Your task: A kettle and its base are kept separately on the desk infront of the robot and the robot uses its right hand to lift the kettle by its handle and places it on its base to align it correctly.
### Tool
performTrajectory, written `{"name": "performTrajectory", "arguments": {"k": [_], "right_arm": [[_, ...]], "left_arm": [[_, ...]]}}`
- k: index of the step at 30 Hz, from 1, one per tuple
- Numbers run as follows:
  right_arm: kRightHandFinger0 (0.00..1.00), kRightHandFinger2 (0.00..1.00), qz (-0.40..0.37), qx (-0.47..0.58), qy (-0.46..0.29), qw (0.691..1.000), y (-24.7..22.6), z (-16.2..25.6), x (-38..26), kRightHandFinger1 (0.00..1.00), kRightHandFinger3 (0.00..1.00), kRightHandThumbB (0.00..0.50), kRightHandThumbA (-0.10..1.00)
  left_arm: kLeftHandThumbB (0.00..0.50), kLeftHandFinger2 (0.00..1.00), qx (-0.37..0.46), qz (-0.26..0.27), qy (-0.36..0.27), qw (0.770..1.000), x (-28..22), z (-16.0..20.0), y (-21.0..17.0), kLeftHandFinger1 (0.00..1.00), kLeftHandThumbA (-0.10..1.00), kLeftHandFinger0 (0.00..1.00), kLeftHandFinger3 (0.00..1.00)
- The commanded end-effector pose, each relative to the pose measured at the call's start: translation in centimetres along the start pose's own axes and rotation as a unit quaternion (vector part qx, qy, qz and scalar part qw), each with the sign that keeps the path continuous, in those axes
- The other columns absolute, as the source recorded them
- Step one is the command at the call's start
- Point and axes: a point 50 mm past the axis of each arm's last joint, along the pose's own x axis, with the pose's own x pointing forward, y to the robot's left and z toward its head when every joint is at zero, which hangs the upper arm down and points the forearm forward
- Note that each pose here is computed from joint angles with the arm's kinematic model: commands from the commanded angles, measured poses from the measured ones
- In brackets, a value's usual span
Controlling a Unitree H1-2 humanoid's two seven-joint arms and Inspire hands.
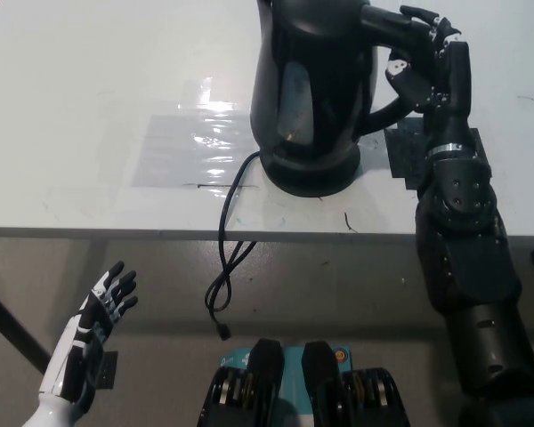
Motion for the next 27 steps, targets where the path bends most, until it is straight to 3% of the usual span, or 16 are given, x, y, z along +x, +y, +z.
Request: {"name": "performTrajectory", "arguments": {"k": [1,12,17,19,22,27], "right_arm": [[0.0,0.67,0.011,0.021,-0.057,0.998,1.6,3.7,1.4,0.27,0.71,0.108,-0.1],[0.0,0.66,0.011,-0.02,-0.062,0.998,1.1,3.1,1.3,0.26,0.7,0.112,-0.1],[0.0,0.62,0.003,-0.037,-0.066,0.997,0.5,3.1,1.6,0.24,0.64,0.125,-0.1],[0.0,0.62,0.001,-0.034,-0.063,0.997,0.1,3.1,1.6,0.24,0.64,0.124,-0.1],[0.0,0.62,0.002,-0.032,-0.064,0.997,-0.2,3.0,1.6,0.24,0.67,0.118,-0.1],[0.0,0.61,0.002,-0.03,-0.062,0.998,-0.6,2.9,1.6,0.23,0.66,0.115,-0.1]], "left_arm": [[0.114,1.0,0.01,-0.006,-0.03,0.999,0.3,0.9,0.5,1.0,1.0,1.0,1.0],[0.111,1.0,0.005,-0.007,-0.029,1.0,0.6,1.0,0.6,1.0,1.0,1.0,1.0],[0.11,1.0,0.006,-0.007,-0.031,0.999,0.6,1.1,0.6,1.0,1.0,1.0,1.0],[0.142,1.0,0.006,-0.006,-0.027,1.0,0.6,1.0,0.5,1.0,1.0,1.0,1.0],[0.104,1.0,0.004,-0.008,-0.029,1.0,0.5,1.0,0.5,1.0,1.0,1.0,1.0],[0.107,1.0,0.007,-0.007,-0.03,1.0,0.6,1.1,0.6,1.0,1.0,1.0,1.0]]}}
